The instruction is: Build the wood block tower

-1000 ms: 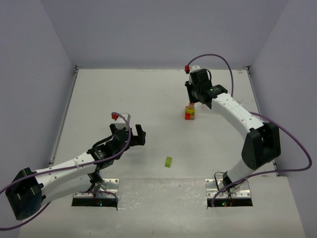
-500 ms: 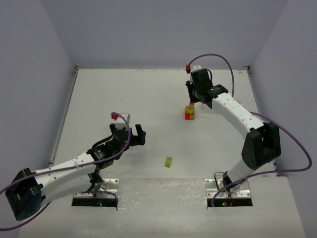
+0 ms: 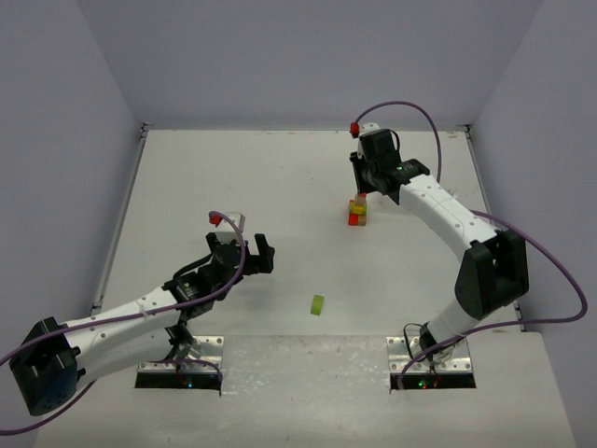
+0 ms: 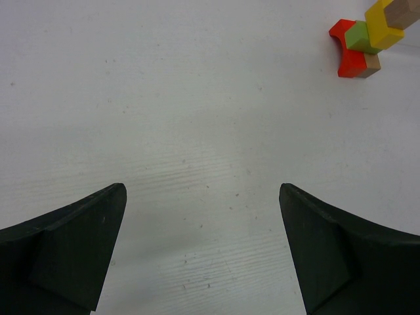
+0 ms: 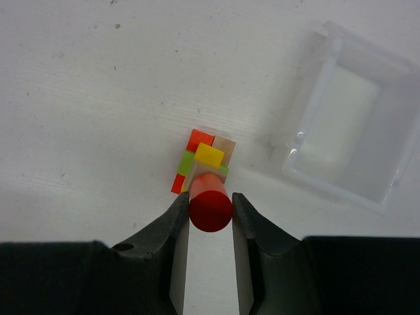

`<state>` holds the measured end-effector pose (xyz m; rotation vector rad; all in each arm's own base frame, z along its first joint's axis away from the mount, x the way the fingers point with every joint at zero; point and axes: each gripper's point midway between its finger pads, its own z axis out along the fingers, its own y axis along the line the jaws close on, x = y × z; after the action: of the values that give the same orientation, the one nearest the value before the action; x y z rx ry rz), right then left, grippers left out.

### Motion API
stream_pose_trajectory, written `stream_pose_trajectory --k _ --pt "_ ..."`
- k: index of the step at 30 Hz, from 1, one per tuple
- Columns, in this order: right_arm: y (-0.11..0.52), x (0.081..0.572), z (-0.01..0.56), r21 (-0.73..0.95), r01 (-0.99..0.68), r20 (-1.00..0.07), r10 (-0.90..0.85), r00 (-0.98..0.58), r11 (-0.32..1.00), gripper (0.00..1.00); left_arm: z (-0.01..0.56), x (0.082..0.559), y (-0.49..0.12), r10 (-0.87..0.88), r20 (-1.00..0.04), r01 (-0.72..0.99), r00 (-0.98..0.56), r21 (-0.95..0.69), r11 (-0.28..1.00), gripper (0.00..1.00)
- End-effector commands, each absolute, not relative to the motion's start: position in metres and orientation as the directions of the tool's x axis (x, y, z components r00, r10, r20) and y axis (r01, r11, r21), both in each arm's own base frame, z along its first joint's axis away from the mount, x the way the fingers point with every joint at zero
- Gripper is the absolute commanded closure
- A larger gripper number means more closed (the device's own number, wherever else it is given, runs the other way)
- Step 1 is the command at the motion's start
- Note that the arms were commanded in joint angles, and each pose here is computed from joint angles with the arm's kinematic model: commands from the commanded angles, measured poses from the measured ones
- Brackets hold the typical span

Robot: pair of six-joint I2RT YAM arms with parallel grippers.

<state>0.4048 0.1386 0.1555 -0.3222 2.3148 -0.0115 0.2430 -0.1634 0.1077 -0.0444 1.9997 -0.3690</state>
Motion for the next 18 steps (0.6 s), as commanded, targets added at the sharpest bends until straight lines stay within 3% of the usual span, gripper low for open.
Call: stream_pose_trajectory --k 1,11,18 --pt "0.1433 0.4172 0.175 -0.079 -0.215 -0.757 -0.199 -0.622 0.973 0.71 0.1276 0.2481 -0.1704 -0.232 -0.884 0.153 -0.406 -0.316 0.937 0.0" --pt "0.1416 0.416 0.1719 -0.077 -0.208 -0.749 -0.194 -0.633 0.975 0.66 0.1272 0.2479 -0.1708 -0.231 -0.884 0.155 -0.406 -0.316 0.936 0.0" --pt "0.1412 0.4147 0.1716 -0.077 -0.205 -0.746 -0.192 -0.637 0.976 0.51 0.1269 0.2478 -0.1709 -0.231 -0.884 0.156 -0.406 -0.316 0.936 0.0"
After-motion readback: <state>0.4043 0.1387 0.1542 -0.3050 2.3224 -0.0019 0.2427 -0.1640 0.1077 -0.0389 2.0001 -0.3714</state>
